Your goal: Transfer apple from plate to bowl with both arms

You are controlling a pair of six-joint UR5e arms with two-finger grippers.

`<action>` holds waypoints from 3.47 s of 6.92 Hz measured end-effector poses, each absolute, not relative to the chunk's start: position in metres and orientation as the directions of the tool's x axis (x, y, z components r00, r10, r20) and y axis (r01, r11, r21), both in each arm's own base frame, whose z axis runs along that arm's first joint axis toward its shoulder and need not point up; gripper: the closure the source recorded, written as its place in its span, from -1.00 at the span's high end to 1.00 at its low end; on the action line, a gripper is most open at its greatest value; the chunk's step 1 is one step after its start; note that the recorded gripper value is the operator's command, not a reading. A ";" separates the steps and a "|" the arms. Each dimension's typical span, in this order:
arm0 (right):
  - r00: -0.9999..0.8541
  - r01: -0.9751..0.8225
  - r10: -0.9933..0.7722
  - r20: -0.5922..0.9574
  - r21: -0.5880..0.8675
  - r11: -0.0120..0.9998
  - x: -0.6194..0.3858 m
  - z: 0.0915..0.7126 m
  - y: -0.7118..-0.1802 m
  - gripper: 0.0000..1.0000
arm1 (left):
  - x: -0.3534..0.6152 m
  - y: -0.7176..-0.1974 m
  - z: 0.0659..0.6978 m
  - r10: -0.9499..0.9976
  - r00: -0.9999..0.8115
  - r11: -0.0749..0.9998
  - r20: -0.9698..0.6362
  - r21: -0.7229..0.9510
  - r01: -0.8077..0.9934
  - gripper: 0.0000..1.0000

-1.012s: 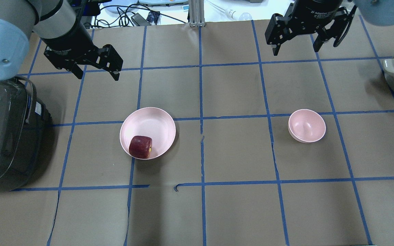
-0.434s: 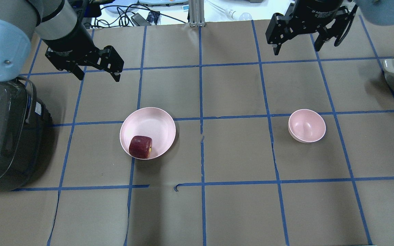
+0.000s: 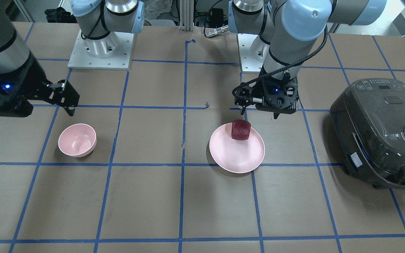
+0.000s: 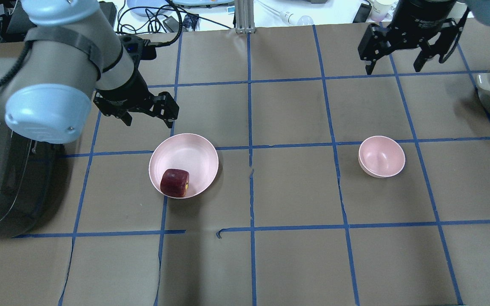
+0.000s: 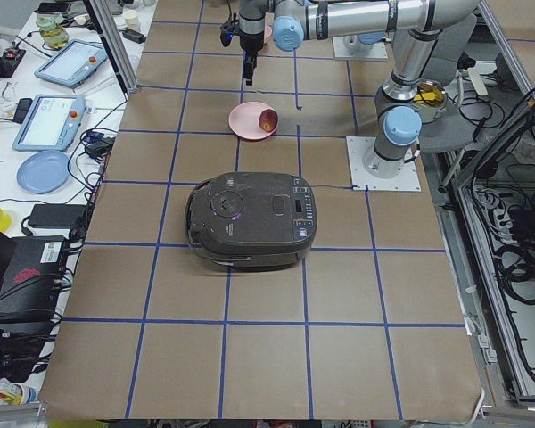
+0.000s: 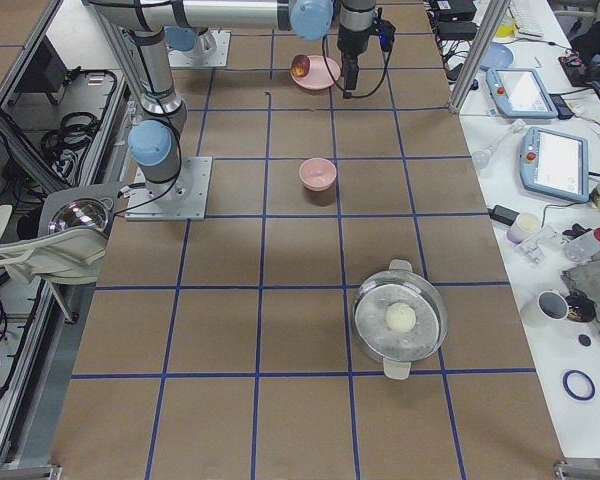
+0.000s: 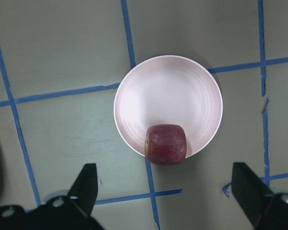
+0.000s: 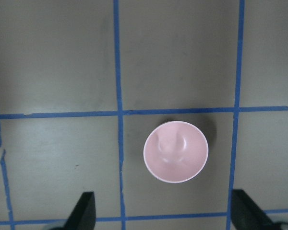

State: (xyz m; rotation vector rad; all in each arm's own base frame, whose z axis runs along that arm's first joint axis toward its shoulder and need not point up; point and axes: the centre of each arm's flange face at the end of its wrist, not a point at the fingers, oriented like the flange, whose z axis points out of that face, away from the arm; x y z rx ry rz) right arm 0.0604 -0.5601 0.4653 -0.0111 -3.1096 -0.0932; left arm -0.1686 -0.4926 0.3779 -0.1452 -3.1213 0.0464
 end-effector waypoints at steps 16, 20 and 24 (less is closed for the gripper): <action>-0.981 0.151 0.159 -0.114 0.074 0.986 0.144 0.230 -0.541 -0.25 | -0.179 -0.496 0.343 0.063 -0.998 0.997 0.018 -0.051 0.062 -0.91; -0.975 0.208 0.213 -0.068 0.071 0.976 0.185 0.234 -0.528 1.00 | -0.193 -0.505 0.361 0.000 -0.993 1.000 0.122 -0.023 -0.003 -1.00; -0.979 0.198 0.198 0.055 0.002 0.980 0.168 0.402 -0.530 1.00 | -0.214 -0.507 0.351 -0.118 -0.967 0.993 0.225 0.026 -0.116 -1.00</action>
